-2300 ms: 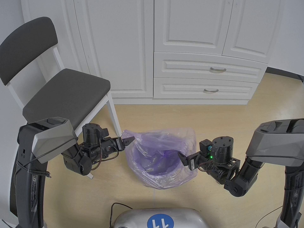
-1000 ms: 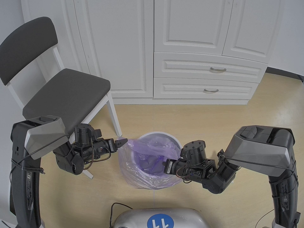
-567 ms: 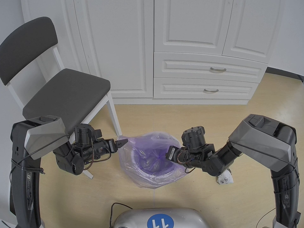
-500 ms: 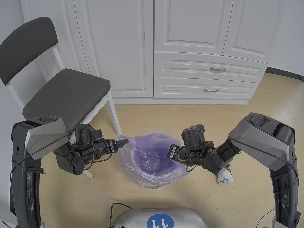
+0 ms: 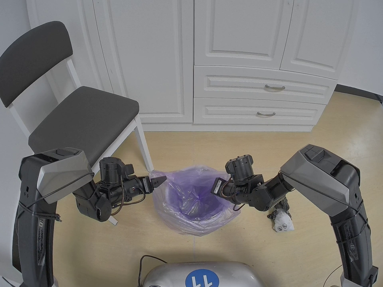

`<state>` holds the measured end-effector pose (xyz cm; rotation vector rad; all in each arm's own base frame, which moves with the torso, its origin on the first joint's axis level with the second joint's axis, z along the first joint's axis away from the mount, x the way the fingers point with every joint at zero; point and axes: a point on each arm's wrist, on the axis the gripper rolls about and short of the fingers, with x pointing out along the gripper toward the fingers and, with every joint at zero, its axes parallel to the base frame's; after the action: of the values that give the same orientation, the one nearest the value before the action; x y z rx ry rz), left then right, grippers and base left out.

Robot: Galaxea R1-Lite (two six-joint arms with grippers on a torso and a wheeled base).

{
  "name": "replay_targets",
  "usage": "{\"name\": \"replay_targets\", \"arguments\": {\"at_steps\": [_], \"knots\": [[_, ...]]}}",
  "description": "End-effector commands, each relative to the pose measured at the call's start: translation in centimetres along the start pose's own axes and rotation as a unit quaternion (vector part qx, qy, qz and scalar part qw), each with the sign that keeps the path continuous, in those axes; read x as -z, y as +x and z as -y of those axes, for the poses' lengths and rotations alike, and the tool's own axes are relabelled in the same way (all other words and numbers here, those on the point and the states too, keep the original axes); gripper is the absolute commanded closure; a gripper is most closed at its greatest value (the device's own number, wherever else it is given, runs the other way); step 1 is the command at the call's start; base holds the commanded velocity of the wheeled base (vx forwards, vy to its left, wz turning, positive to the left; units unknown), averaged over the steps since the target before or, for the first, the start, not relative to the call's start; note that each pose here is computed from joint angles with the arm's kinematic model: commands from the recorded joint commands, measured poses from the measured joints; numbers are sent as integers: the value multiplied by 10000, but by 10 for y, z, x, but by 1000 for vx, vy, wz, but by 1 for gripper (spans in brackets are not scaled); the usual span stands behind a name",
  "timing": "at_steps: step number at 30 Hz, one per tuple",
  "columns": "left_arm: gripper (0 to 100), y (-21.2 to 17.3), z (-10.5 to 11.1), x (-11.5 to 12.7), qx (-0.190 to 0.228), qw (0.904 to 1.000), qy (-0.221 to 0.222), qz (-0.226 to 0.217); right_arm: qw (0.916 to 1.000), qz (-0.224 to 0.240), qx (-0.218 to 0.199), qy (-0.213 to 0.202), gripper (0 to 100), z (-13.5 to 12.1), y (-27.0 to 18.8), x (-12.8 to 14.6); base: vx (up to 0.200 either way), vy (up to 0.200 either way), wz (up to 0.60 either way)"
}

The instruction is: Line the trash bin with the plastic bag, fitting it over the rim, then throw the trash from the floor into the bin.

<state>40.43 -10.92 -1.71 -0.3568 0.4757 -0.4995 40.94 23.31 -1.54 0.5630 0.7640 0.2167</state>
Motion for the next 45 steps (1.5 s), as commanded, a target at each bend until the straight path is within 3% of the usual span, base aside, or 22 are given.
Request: {"name": "replay_targets", "arguments": {"at_steps": [1,6,7,13,18,21,28,32,39,45], "knots": [[0,3,1,2,0,10000,6,-2,10000,23,16,-1,100,-1,4,4,0,0,0],[0,3,2,2,-10,10000,21,-7,9999,110,105,-74,100,-3,-8,2,0,0,0],[0,3,2,2,-8,10000,16,0,9998,102,121,-116,0,-2,-10,2,0,0,0],[0,3,2,1,-3,10000,21,13,9997,137,116,-191,0,-3,-13,-1,0,0,0],[0,2,2,2,-10,10000,44,-7,9983,183,216,-505,0,3,-25,-9,0,0,0],[0,3,5,4,10,10000,60,-35,9948,403,527,-779,0,8,-26,-12,0,0,0],[0,6,5,2,-72,9999,113,33,9903,463,732,-1089,0,22,-26,-22,0,0,0],[0,11,11,2,-181,9994,279,44,9883,611,908,-1064,0,27,-24,-28,0,0,0],[0,15,10,-1,-341,9987,203,-322,9864,892,1058,-882,0,40,-11,-46,0,0,0],[0,26,12,-5,-308,9989,220,-290,9827,1251,1207,-637,0,40,-1,-54,0,0,0]]}}
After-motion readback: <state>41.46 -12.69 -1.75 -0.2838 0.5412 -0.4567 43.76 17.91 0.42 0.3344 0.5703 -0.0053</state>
